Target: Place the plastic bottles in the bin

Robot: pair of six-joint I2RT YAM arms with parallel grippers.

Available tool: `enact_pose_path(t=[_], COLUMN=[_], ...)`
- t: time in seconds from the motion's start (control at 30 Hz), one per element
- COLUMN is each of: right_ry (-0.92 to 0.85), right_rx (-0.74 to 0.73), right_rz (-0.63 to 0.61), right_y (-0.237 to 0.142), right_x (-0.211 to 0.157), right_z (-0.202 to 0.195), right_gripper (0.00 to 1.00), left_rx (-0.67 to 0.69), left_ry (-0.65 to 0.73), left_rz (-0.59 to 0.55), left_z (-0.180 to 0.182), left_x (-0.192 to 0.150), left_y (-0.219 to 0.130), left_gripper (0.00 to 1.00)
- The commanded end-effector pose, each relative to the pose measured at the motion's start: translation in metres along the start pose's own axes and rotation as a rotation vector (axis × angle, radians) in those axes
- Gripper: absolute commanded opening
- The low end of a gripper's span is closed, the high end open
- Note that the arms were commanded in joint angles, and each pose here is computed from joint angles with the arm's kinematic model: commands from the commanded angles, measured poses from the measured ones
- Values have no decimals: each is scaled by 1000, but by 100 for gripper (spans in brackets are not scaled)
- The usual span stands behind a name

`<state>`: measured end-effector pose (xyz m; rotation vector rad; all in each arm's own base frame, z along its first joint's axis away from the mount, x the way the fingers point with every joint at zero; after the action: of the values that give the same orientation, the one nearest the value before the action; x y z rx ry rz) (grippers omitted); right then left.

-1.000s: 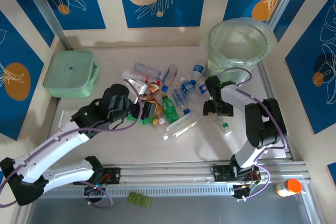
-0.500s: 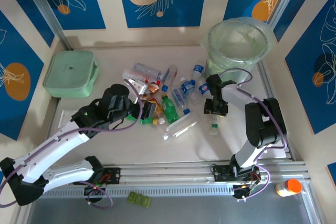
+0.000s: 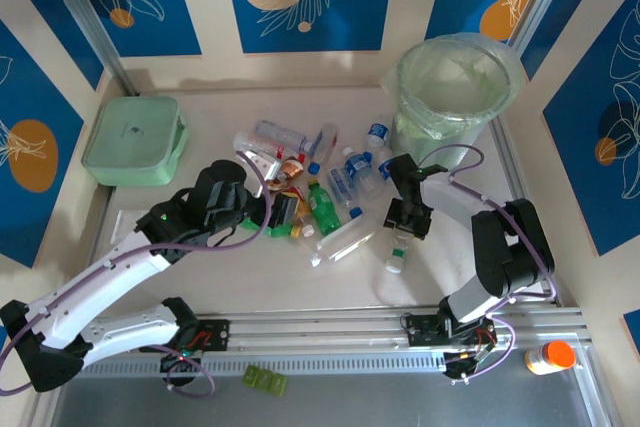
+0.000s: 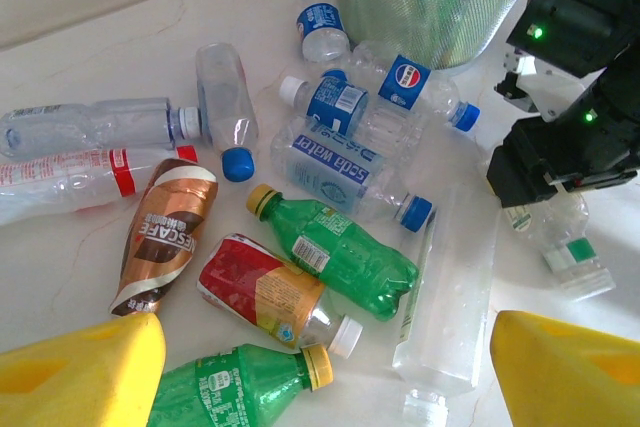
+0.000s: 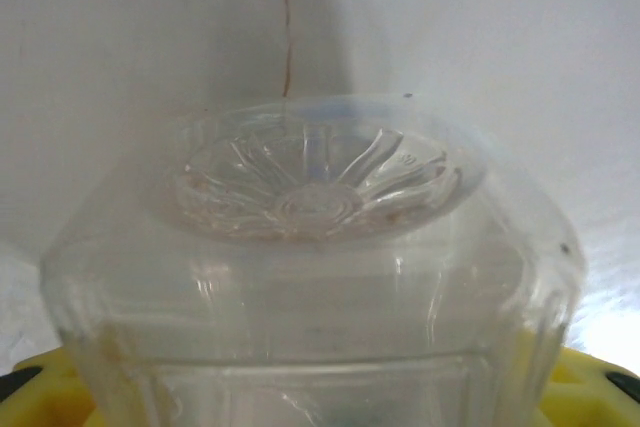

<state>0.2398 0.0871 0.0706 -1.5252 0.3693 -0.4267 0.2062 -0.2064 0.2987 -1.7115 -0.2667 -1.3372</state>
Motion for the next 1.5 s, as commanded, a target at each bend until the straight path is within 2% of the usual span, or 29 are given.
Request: enact_pose_path(t=[0.0, 0.13, 0.27, 0.43, 0.6, 0.87, 1.0, 1.13, 1.27, 1.47], right_ry=[61, 11, -62, -88, -68, -66, -132, -244, -335, -404], right_rx=[-17, -45, -88, -60, -5, 47, 144, 250, 436, 479], right_rz=[60, 53, 36, 52, 25, -8, -36, -132, -221, -324], right_y=[7, 11, 12, 14, 3, -22, -48, -86, -132, -189], right_x=[-18, -15, -9, -11, -14, -20, -30, -44, -57, -52], right_z=[-3, -3, -3, 2, 3, -3, 2, 9, 16, 14], right_gripper=[54, 64, 68, 72, 54, 46, 46, 46, 43, 40], left_rx=[-6, -6, -6, -5, -2, -2, -6, -26, -79, -149], left_ry=[17, 18, 18, 21, 22, 23, 22, 4, -31, -85], left_rz=[-14, -14, -11, -9, -8, -8, -8, -31, -30, -80], left_z=[-1, -1, -1, -1, -1, -1, -1, -3, -10, -18], left_x=[0, 0, 0, -1, -1, 0, 0, 3, 9, 34], left_y=[-1, -1, -1, 0, 0, 1, 0, -6, -10, -29], left_gripper=[84, 84, 84, 84, 84, 84, 84, 84, 84, 83])
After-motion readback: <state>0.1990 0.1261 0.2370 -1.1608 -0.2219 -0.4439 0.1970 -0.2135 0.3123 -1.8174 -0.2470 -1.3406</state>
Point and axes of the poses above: each hand's point on the last joint's axis, 136 mm out from that joint toward the fingers, its own y axis out along the fingers, its own z axis along the line the jaws close on, x = y × z, the point moved 4 cm from there along -y, back along the fingers, and after that the axes turned 7 degrees about y, right-handed, at the moved point
